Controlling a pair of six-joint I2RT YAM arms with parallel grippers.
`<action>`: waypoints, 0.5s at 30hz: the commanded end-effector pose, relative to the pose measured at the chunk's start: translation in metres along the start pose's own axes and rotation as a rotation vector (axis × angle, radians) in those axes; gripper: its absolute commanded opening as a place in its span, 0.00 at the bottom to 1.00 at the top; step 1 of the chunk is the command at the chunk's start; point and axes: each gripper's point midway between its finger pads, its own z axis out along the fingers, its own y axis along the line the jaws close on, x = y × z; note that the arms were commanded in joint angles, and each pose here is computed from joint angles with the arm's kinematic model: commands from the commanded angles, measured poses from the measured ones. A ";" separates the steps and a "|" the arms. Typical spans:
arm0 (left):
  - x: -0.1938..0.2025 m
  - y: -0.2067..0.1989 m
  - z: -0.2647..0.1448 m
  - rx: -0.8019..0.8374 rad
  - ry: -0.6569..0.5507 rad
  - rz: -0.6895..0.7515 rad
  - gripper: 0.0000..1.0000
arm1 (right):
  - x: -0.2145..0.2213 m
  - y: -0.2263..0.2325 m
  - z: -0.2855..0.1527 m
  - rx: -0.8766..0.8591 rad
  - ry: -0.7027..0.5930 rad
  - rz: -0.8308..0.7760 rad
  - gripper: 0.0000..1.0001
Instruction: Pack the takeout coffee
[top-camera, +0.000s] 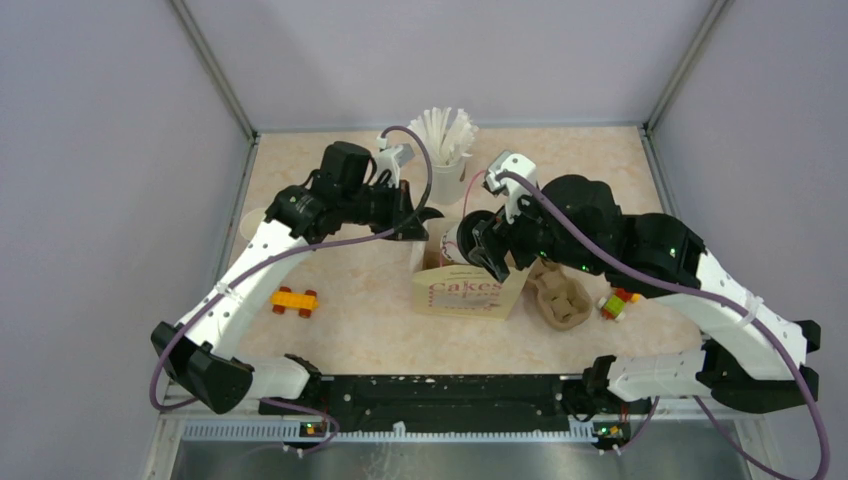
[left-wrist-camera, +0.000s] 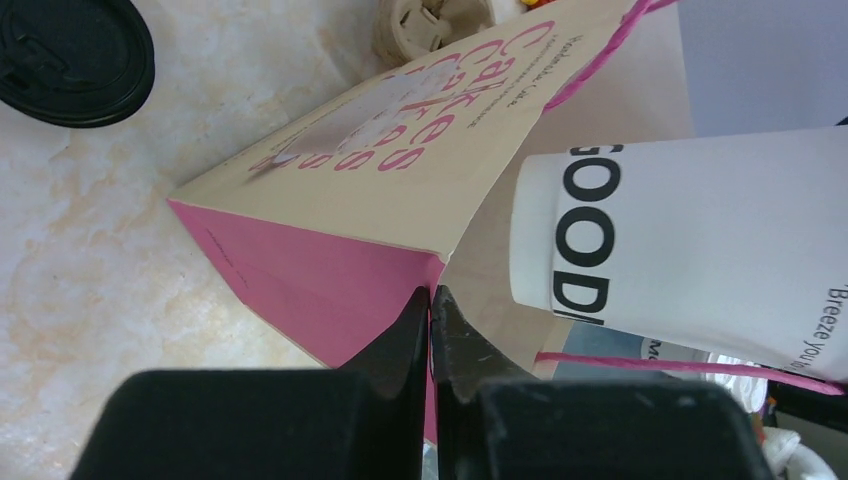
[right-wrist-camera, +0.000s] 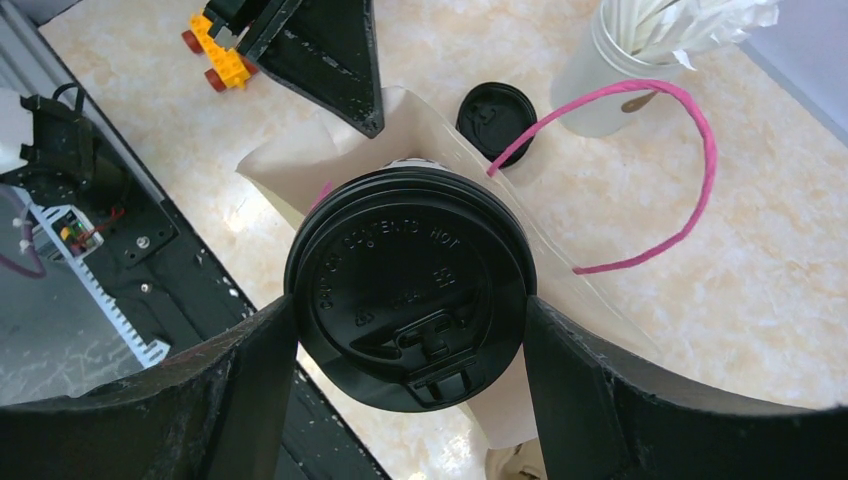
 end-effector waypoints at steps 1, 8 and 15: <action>-0.012 -0.025 -0.012 0.113 -0.067 0.159 0.06 | -0.013 0.011 -0.007 -0.076 -0.045 -0.032 0.70; -0.012 -0.026 -0.016 0.129 -0.095 0.226 0.09 | -0.041 -0.008 -0.031 -0.001 -0.160 -0.010 0.70; -0.009 -0.026 -0.017 0.141 -0.090 0.264 0.09 | -0.035 -0.021 -0.033 0.070 -0.164 0.006 0.70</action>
